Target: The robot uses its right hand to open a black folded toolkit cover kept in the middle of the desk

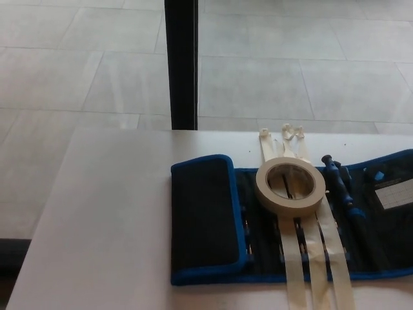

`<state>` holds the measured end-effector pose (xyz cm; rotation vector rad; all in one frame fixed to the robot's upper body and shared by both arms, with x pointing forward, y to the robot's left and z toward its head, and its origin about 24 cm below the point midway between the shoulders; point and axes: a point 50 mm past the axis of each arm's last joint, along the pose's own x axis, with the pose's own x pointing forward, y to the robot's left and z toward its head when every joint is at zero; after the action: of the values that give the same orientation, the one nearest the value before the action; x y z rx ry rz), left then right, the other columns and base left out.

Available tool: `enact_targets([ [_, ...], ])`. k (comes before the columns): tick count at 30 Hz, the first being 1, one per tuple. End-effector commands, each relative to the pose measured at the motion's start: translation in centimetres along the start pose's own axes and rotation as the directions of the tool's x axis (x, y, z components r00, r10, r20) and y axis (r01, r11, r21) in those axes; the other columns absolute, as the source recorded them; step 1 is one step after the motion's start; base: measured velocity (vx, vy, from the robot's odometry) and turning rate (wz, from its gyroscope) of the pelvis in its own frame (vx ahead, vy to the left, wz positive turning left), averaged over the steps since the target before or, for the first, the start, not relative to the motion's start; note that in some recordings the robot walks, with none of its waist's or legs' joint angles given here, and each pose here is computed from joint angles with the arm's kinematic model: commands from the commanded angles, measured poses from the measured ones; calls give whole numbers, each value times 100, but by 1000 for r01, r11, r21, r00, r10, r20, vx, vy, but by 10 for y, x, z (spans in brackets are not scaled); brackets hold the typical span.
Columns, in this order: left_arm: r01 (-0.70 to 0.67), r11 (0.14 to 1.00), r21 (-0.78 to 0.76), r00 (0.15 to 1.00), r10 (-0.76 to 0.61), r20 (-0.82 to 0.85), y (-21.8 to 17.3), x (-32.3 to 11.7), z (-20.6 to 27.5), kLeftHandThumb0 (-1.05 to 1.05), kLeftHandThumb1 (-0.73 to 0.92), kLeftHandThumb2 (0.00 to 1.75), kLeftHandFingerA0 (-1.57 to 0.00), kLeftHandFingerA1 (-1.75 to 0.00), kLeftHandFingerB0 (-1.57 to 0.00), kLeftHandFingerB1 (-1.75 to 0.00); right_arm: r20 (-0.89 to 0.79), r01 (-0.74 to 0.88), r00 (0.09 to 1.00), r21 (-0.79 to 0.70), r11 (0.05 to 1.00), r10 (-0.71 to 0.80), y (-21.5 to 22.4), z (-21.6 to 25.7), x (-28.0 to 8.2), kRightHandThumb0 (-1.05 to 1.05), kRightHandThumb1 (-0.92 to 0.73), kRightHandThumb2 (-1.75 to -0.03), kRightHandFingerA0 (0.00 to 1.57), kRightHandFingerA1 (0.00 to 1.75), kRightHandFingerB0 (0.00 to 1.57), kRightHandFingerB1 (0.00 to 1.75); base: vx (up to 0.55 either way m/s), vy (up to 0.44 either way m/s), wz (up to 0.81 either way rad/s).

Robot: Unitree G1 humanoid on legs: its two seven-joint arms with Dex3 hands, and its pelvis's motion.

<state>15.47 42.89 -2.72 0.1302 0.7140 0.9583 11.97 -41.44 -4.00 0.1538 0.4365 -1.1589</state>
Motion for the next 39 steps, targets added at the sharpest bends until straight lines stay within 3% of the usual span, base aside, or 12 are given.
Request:
enact_targets([
  [1,-9,1000,-4,1000,9,-1,7,1,1,-104,38,133,-26,-144,-32,-144,28,3,1000,11,1000,-4,-1,4,-1,-47,-66,-59,76,96,62,62,0,0,0],
  [2,-14,1000,1,1000,14,-1,5,1,3,-105,42,139,-42,-116,-36,-113,30,7,1000,4,1000,-7,0,3,-1,-48,-66,-58,75,96,64,63,0,0,0],
  [4,-9,1000,21,1000,9,7,5,1,3,-104,40,133,-27,-146,-28,-142,32,8,999,-26,1000,-7,-1,2,-1,-49,-66,-58,76,92,64,64,0,0,0],
  [8,-5,1000,-9,1000,5,7,4,1,3,-105,40,140,-38,-115,-38,-115,36,9,999,-27,1000,-8,0,4,-1,-46,-66,-59,80,96,63,59,0,0,0],
  [9,-11,1000,9,1000,11,5,5,0,-1,-105,38,134,-31,-150,-34,-147,38,9,999,-17,1000,-9,-1,5,-1,-45,-65,-58,81,99,65,60,0,0,0],
  [13,-14,1000,19,1000,14,4,7,0,-3,-105,40,133,-35,-154,-36,-148,36,-9,999,1,1000,9,-1,3,-1,-47,-66,-58,76,99,64,61,0,0,0],
  [18,7,996,87,1000,-7,-3,7,1,0,-100,23,132,-19,-106,-22,-105,59,-25,998,-11,1000,26,-2,0,-6,-52,-64,-58,75,101,65,64,0,0,0],
  [19,20,996,84,1000,-20,-3,6,1,0,-105,33,134,-35,-143,-36,-143,61,-20,998,-6,1000,20,0,2,-5,-51,-63,-58,79,102,66,61,0,0,0],
  [21,21,996,91,1000,-20,-7,5,1,0,-97,16,127,-29,-107,-19,-100,52,-18,998,0,1000,18,1,4,-2,-50,-64,-59,81,91,67,57,0,0,0],
  [28,17,996,82,1000,-15,-24,8,1,-4,-105,16,133,-25,-111,-32,-112,84,-30,996,41,999,27,6,13,-2,-49,-64,-58,78,86,65,57,0,0,0],
  [29,20,996,85,1000,-18,-25,8,1,-4,-105,36,141,-46,-120,-49,-120,87,-29,996,51,998,24,7,15,-2,-49,-64,-59,79,81,62,52,0,0,0],
  [39,33,999,-17,999,-33,23,4,0,1,-105,42,117,-26,-147,-32,-148,112,-24,994,58,998,18,10,22,0,-54,-60,-60,75,85,55,54,0,0,0],
])
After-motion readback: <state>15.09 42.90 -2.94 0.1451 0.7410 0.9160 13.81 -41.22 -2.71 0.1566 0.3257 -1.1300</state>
